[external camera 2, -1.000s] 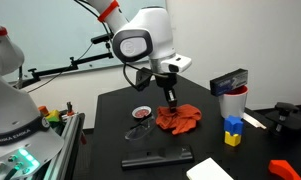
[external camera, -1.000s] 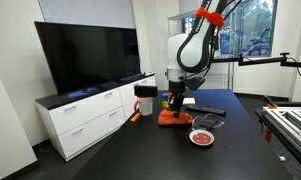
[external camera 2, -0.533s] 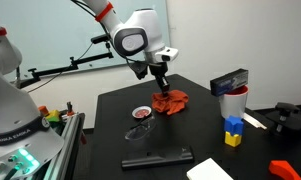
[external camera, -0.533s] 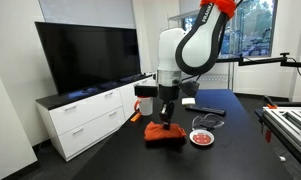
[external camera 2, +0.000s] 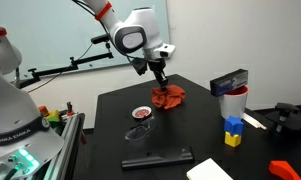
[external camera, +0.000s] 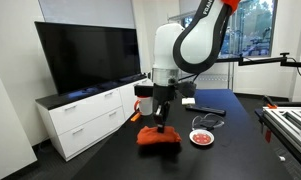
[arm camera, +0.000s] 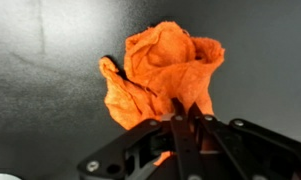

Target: Use the orange towel to wipe the counter

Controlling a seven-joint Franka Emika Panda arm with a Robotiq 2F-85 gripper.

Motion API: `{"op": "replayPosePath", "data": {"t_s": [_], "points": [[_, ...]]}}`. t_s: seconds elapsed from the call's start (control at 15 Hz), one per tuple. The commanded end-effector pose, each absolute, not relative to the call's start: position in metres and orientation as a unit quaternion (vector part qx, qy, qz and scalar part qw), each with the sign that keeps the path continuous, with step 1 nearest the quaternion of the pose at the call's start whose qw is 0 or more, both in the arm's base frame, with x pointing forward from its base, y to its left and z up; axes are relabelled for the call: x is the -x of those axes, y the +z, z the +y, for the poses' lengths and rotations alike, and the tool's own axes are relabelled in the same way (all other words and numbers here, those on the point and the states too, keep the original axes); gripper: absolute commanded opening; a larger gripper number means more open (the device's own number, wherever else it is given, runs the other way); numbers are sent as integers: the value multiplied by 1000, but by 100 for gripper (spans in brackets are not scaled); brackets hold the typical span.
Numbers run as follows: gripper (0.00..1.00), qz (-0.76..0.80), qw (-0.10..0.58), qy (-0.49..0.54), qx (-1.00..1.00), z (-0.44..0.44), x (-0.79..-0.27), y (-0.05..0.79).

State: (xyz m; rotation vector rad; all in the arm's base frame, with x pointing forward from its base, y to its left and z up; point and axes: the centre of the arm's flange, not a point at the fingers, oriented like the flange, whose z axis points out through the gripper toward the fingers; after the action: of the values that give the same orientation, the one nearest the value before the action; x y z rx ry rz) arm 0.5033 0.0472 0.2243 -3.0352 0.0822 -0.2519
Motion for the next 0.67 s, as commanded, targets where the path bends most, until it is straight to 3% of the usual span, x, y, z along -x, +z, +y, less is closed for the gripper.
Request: {"op": "replayPosePath", "data": {"t_s": [0.0, 0.6], "points": [[2, 24, 43, -95, 994, 31, -509, 230], [2, 96, -8, -70, 993, -75, -503, 201]]}}
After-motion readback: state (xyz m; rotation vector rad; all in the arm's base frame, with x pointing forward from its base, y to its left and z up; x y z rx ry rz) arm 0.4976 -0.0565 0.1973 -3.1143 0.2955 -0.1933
